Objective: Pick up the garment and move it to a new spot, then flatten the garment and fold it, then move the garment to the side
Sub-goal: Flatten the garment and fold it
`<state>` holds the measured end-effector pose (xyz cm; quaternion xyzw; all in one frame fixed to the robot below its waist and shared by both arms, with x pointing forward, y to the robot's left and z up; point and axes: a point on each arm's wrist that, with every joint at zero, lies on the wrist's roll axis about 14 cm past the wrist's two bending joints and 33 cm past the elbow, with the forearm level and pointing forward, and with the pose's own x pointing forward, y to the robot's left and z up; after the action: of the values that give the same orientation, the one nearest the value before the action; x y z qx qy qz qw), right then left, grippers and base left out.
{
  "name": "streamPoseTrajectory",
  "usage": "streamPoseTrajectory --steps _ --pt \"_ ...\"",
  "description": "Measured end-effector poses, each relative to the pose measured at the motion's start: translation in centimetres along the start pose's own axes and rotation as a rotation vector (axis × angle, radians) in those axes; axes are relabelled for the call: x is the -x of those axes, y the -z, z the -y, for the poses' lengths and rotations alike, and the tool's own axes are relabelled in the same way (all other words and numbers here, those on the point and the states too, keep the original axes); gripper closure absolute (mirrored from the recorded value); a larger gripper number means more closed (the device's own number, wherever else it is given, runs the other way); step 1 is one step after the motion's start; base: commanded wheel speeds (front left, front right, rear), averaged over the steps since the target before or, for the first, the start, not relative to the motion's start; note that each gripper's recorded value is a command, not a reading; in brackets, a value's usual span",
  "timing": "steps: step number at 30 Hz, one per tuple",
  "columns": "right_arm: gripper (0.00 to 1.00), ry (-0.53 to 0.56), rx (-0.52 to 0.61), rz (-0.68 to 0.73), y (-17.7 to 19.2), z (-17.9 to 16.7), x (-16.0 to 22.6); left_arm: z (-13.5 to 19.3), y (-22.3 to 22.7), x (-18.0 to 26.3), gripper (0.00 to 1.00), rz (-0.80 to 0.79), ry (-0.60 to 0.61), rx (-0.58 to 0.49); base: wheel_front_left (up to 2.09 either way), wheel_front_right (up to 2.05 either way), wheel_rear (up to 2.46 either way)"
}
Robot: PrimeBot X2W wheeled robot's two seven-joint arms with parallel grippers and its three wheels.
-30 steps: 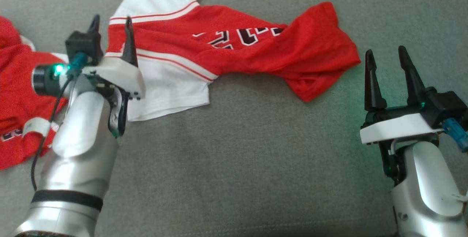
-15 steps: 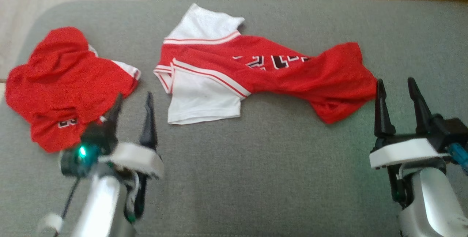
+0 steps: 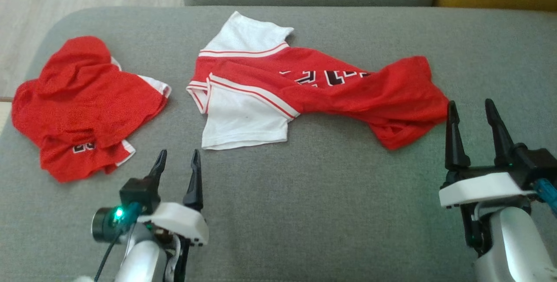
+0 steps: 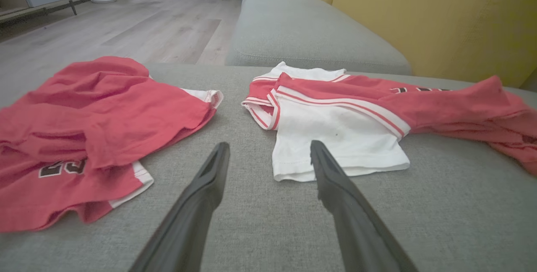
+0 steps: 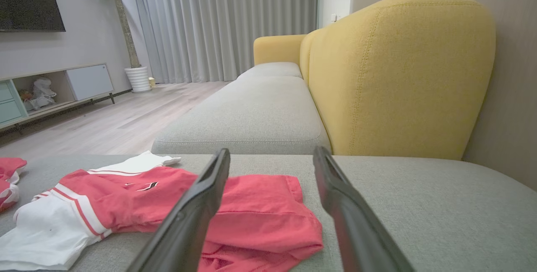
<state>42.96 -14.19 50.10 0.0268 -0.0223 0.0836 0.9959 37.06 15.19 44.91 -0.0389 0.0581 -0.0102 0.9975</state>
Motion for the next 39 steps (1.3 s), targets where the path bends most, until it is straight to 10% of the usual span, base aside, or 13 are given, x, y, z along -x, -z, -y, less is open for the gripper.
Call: streamPoseTrajectory --steps 26,28,39 --pt "0.0 0.088 -0.003 -0.061 2.5 3.3 0.0 2.1 7.5 -6.8 0.0 -0.336 0.1 -0.13 0.0 0.0 0.0" --pt "0.0 0.091 -0.004 -0.062 2.5 3.4 0.0 2.3 7.5 -6.7 1.0 -0.342 0.112 -0.123 0.0 0.0 0.0" --pt "0.0 0.107 -0.036 -0.193 4.5 4.0 -2.4 1.4 1.5 -7.5 1.0 -0.1 0.034 0.001 0.0 0.0 0.0"
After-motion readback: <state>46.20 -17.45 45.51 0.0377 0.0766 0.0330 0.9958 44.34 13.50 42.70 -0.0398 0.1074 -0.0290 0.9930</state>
